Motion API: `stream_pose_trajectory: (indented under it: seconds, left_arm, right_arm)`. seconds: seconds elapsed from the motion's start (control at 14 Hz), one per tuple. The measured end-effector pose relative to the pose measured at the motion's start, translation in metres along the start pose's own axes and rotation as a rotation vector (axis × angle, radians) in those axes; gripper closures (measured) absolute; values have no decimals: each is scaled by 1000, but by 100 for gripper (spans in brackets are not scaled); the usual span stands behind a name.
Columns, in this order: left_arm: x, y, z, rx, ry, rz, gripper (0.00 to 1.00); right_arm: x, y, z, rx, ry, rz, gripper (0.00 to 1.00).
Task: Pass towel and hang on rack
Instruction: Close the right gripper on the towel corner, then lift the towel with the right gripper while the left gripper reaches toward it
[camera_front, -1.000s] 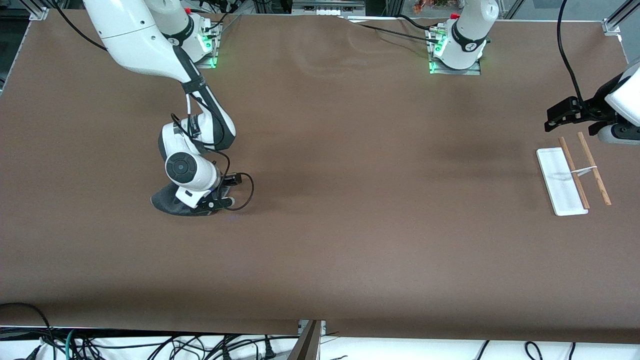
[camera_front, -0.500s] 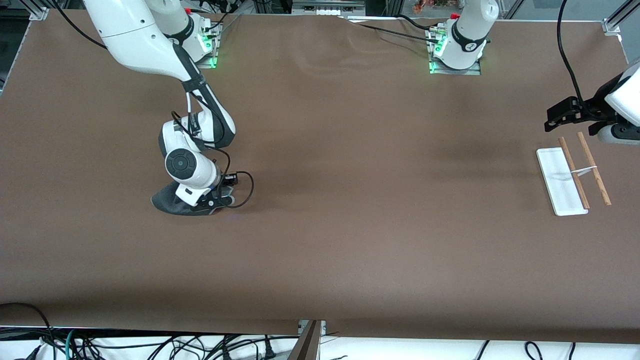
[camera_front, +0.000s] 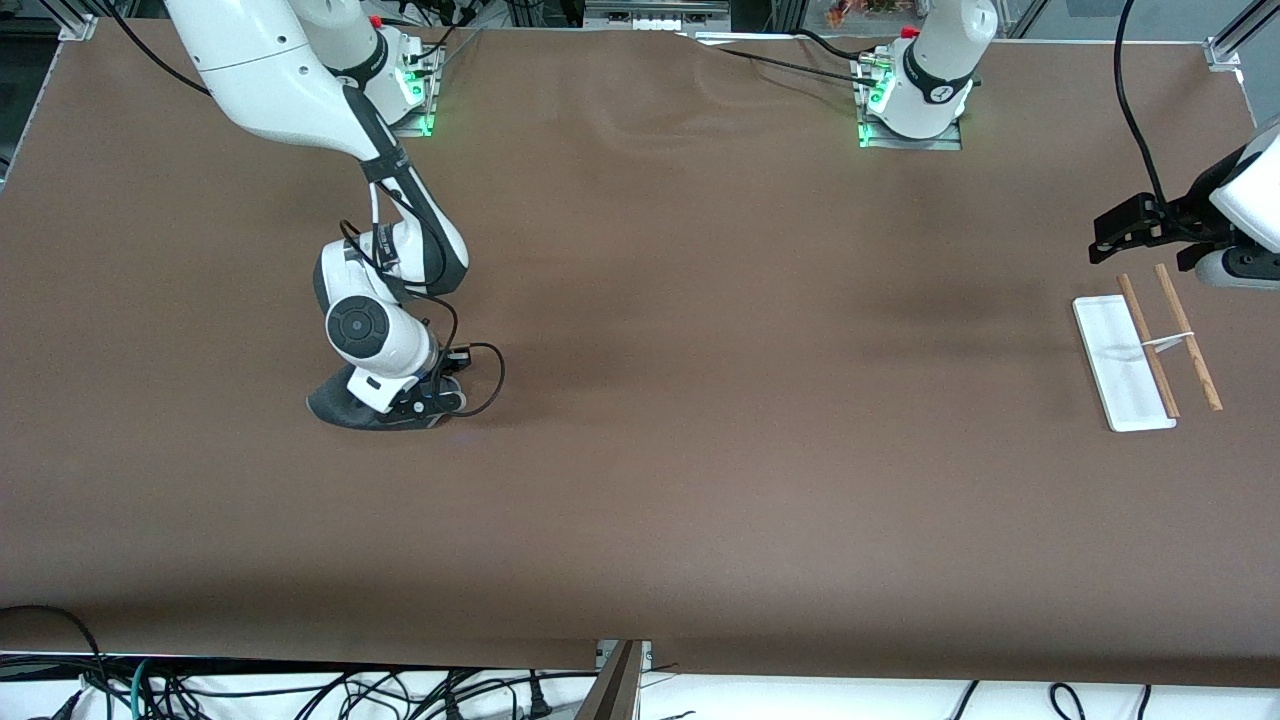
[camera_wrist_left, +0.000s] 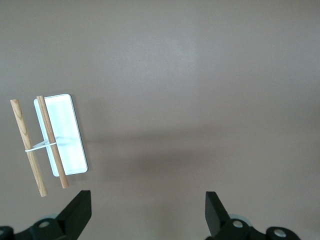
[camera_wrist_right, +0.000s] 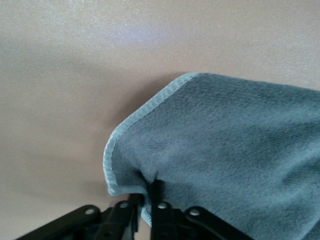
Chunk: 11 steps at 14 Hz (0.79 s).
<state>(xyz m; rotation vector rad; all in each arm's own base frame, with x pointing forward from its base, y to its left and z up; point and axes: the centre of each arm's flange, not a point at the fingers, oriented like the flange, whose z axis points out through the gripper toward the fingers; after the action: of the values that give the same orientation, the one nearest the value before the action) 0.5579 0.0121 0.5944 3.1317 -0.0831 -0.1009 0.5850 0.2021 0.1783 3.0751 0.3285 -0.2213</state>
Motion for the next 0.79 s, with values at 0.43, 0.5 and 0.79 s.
stream_pose_trajectory:
  seconds: [0.43,0.5,0.79]
  left_arm:
    - [0,0,0,0,0,-1,0]
    - [0,0,0,0,0,-1,0]
    - [0,0,0,0,0,-1,0]
  right_arm:
    - [5,-1,-32,7,52,-2,98]
    - [8,-1,-49,10,68,-2,98]
    - [18,-11,-144,20,78,-14,98]
